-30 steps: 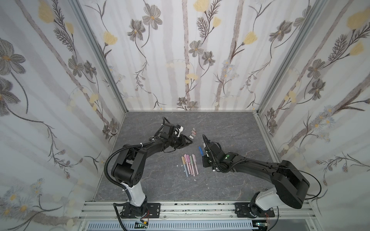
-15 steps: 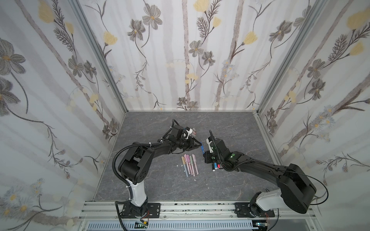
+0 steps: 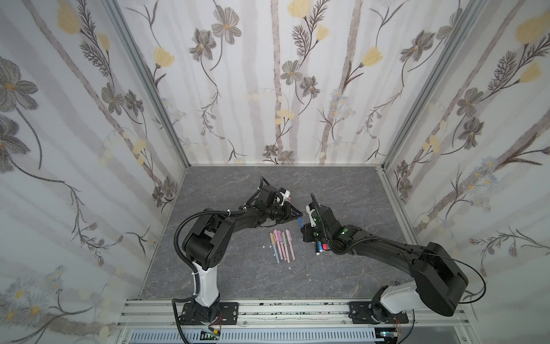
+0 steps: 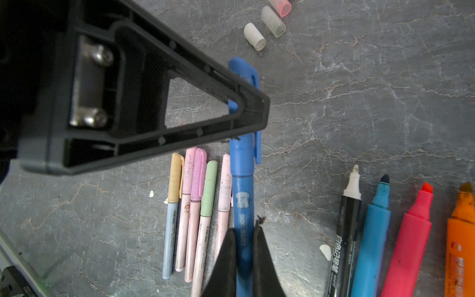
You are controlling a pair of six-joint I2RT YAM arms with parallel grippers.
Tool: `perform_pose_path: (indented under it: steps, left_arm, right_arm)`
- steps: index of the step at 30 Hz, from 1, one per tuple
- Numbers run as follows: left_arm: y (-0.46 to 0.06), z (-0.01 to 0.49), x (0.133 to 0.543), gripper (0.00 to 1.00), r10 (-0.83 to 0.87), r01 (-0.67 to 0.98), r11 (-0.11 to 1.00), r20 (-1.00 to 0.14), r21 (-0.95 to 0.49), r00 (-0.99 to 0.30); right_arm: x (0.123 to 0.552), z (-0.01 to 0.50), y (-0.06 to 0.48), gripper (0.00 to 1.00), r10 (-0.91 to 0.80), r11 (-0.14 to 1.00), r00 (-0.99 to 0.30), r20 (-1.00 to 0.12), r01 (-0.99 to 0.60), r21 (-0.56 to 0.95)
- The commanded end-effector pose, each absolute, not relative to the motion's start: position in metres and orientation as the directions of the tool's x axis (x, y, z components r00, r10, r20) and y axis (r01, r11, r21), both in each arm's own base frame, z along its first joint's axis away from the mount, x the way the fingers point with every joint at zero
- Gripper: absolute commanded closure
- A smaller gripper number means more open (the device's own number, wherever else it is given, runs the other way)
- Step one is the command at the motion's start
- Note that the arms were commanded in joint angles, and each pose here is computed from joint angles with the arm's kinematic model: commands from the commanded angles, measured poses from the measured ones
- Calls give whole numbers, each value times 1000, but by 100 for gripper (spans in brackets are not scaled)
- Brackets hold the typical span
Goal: Remove pen caps from pens
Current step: Open the pen cap on the pen.
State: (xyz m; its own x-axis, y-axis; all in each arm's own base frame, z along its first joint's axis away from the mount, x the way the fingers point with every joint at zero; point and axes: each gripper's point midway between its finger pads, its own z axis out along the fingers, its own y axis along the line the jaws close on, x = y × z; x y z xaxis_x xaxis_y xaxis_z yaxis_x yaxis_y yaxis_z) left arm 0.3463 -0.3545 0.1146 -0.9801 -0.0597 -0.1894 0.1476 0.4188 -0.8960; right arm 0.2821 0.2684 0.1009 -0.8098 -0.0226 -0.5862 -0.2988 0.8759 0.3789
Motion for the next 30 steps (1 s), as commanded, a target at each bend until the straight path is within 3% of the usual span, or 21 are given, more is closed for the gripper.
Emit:
perform_pose_path:
  steps: [1, 7, 12, 16, 25, 30]
  left_arm:
    - [-360, 124, 351, 87, -60, 181, 390, -221, -903, -974]
    - [-361, 128, 351, 100, -56, 185, 383, -222, -905, -973]
    - [-363, 135, 350, 100, -57, 185, 357, -219, -916, -974]
    - [-365, 141, 349, 100, -53, 193, 347, -225, -918, -973]
    - [-360, 134, 357, 100, -65, 192, 374, -232, -907, -971]
    - [-349, 123, 385, 100, -109, 179, 414, -244, -893, -964]
  right_arm:
    - [287, 107, 273, 96, -4, 865, -800, -600, -304, 399]
    - [289, 107, 271, 96, 3, 866, -798, -603, -299, 401]
    - [292, 110, 274, 80, 17, 855, -789, -615, -307, 418]
    - [298, 110, 275, 79, 28, 857, -786, -617, -299, 420]
    - [299, 108, 273, 100, 26, 861, -788, -616, -295, 414]
    - [284, 102, 263, 100, 1, 869, -799, -601, -297, 396]
